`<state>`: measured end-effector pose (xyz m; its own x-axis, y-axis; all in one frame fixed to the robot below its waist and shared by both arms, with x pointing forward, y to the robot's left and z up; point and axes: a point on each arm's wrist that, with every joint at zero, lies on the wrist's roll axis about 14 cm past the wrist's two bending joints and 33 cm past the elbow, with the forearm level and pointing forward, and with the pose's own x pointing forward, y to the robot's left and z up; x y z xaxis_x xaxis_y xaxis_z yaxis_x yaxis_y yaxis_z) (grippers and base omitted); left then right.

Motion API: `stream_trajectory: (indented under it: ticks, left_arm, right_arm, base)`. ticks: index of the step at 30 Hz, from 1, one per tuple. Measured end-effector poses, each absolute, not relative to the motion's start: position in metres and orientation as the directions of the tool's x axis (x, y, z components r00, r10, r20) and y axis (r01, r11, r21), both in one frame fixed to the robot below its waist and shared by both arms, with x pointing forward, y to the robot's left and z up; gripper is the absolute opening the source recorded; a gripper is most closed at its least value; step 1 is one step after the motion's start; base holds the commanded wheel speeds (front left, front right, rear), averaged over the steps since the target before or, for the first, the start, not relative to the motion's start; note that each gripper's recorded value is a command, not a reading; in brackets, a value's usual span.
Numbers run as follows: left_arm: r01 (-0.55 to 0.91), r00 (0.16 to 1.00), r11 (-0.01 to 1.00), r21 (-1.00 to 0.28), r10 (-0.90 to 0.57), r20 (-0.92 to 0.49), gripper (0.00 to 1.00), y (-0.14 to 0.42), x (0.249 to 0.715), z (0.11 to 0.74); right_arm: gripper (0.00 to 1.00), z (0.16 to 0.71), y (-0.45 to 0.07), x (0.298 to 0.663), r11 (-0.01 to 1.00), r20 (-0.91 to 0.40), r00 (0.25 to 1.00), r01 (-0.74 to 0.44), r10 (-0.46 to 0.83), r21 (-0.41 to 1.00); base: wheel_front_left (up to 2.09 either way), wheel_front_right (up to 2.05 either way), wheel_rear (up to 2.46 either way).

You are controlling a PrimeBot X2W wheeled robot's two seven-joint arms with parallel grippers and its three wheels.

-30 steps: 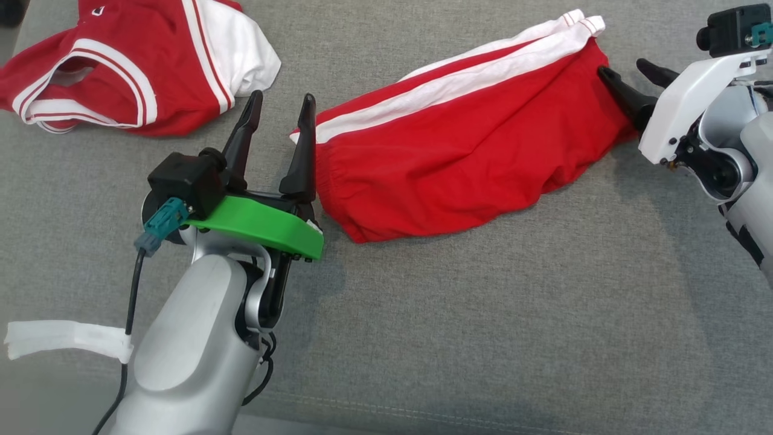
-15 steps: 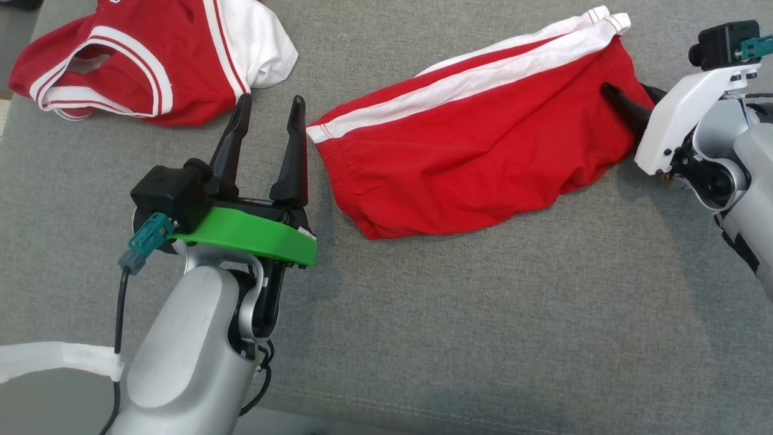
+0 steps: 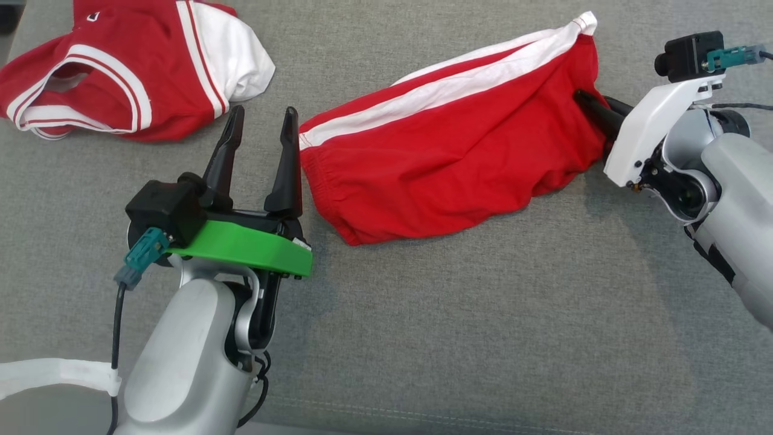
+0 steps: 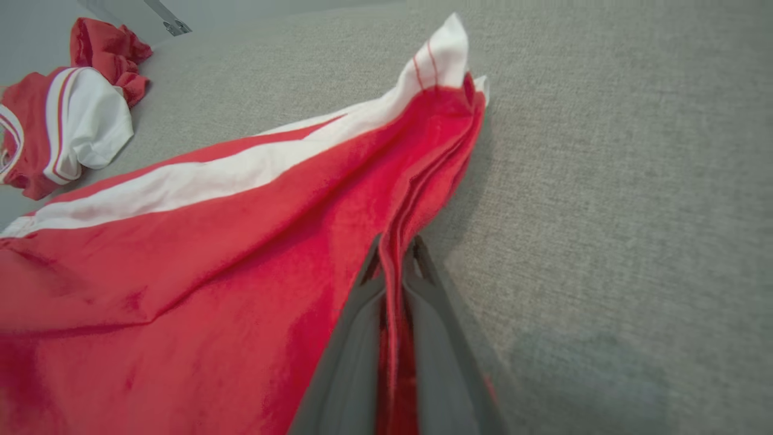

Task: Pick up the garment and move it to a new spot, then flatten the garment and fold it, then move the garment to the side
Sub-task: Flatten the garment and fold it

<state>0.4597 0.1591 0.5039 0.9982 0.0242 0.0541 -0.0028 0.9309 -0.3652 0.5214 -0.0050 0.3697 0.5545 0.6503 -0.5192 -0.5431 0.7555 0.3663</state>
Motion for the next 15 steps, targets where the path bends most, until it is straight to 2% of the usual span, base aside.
stream_trajectory:
  ticks: [8, 15]
  left_arm:
    - [0.023, 0.998, 0.926, -0.377, 0.004, 0.07, 1.0, 0.149, 0.457, 0.509]
    - [0.061, 0.996, 0.919, -0.389, -0.033, 0.078, 1.0, 0.135, 0.451, 0.512]
  right_arm:
    - [0.0, 0.366, -0.026, 0.493, 0.776, -0.506, 0.589, -0.496, 0.63, 0.39]
    - [0.0, 0.378, -0.043, 0.475, 0.794, -0.451, 0.658, -0.444, 0.603, 0.414]
  base:
    - [0.0, 0.0, 0.0]
    - [0.0, 0.0, 0.0]
